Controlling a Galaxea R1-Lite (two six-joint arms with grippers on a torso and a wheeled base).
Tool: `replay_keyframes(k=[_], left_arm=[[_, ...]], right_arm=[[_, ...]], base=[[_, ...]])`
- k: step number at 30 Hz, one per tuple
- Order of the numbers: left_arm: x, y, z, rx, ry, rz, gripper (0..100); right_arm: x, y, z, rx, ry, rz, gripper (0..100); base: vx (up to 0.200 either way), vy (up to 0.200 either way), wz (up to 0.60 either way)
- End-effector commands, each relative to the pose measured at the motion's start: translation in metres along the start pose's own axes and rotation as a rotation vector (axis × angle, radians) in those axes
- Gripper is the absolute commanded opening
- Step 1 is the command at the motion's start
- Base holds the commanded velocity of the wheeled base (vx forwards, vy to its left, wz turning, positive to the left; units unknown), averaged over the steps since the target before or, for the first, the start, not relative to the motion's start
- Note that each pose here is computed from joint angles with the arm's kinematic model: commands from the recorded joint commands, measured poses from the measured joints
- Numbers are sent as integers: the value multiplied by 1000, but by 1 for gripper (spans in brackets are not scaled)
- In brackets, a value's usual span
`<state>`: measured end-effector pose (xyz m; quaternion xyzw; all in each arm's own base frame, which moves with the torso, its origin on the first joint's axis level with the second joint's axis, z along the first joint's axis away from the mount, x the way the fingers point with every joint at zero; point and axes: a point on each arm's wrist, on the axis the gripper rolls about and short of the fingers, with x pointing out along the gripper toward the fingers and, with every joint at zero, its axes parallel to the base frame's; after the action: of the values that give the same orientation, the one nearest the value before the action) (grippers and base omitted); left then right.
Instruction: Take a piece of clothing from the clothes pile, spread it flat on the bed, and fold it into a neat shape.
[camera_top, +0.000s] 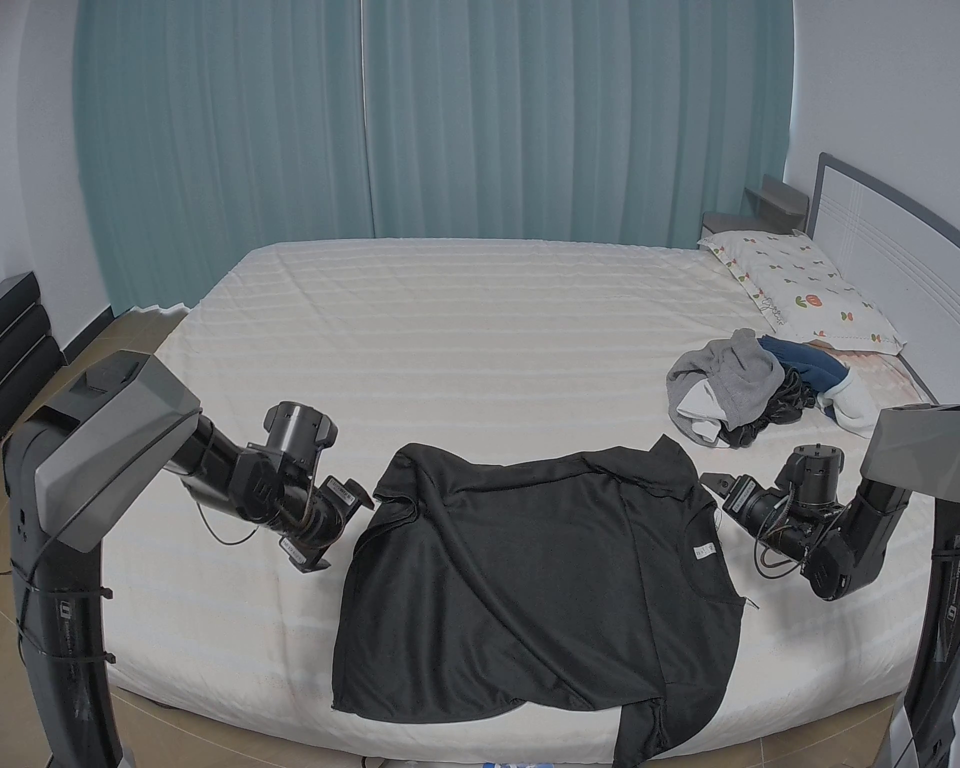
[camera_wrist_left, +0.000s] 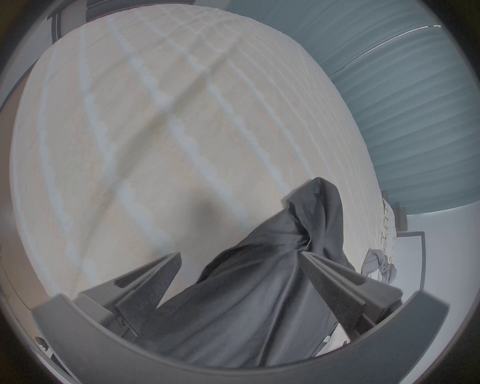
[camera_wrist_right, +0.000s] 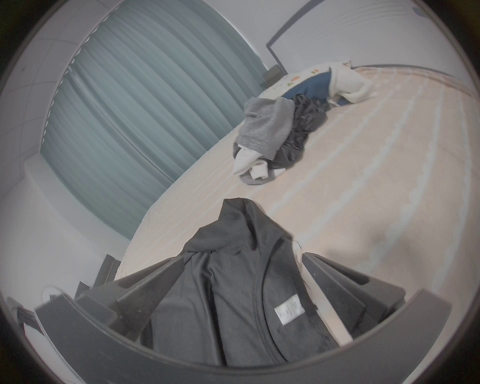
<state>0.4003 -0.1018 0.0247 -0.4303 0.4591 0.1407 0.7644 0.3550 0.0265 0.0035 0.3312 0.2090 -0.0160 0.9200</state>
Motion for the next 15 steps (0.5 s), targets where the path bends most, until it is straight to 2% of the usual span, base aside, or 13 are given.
replay_keyframes(k=[1,5,8,10,14,15], left_arm=[[-39,36,-29,19,36,-78,100],[-40,49,-41,36,34,-100,100],[-40,53,-46,43,39,-103,100],[-40,60,-55,51,57,-98,100],[-44,64,-61,63,62,-107,100],[-44,64,-61,66,61,-106,100]], right_arm=[[-38,-25,-19,129,73,-51,100],[-55,-34,-34,162,111,-69,100],[-61,-37,-39,201,129,-45,100],[-70,-43,-51,242,208,-31,100],[-71,-46,-51,258,229,-26,100],[-71,-47,-50,261,226,-31,100]], base=[[0,0,0],[0,0,0],[0,0,0],[0,0,0],[0,0,0],[-200,0,0]])
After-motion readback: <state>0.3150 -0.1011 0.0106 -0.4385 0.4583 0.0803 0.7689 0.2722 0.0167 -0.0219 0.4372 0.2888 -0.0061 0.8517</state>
